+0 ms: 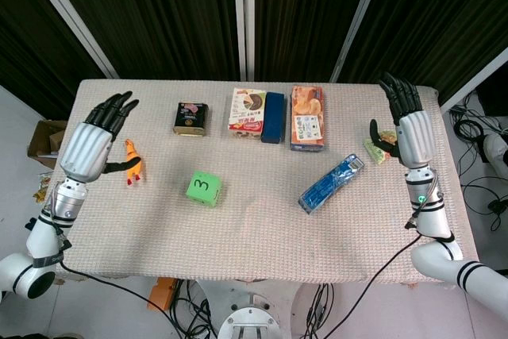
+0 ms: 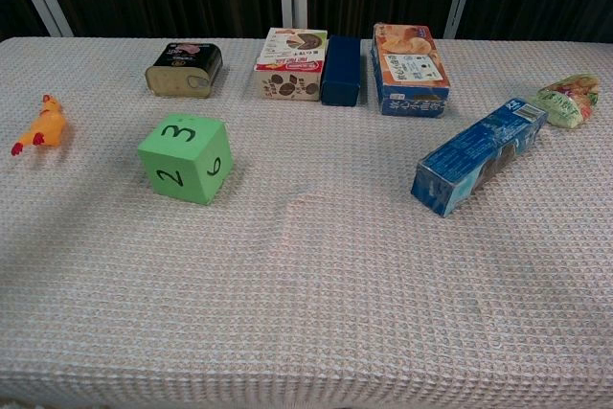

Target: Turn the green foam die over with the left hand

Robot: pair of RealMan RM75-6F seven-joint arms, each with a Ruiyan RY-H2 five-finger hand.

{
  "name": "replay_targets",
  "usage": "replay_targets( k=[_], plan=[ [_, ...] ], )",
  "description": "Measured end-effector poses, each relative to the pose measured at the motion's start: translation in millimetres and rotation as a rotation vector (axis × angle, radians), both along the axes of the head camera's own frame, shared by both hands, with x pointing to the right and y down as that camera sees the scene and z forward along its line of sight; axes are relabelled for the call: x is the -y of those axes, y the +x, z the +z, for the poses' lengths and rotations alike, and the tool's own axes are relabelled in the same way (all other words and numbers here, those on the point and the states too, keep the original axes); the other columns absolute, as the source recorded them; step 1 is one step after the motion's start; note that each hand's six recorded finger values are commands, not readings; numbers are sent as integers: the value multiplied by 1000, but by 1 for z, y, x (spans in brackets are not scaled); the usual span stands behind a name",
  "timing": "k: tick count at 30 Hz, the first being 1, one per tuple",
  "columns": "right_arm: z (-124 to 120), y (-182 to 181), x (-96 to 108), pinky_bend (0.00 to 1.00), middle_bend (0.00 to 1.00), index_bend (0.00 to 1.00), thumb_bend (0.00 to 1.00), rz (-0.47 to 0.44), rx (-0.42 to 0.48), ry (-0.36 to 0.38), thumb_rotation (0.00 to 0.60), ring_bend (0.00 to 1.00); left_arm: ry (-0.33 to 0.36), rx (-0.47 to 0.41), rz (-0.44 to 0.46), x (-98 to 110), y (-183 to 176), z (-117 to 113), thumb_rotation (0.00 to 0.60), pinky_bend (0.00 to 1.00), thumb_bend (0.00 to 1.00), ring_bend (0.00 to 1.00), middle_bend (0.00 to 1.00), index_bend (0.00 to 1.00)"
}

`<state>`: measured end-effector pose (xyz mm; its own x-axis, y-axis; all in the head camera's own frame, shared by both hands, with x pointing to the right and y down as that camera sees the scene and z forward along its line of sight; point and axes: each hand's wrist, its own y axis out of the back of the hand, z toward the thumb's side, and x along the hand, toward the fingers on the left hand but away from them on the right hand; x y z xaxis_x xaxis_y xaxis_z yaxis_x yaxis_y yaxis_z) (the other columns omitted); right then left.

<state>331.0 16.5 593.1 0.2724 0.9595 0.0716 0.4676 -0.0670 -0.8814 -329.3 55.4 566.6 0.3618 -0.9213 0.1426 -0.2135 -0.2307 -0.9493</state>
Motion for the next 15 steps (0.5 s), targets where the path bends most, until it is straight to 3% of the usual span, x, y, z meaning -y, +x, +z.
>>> replay_targets(
  k=[10,15],
  plan=[
    [1,10,-2,0,0,0,477,-1,-8,-11,600,0,-23,9,25,-6,9,5,600,178,93,46,19,0],
    [-1,17,-7,0,0,0,477,-7,-15,-19,600,0,-91,57,89,-23,15,11,598,180,92,46,19,5]
  ],
)
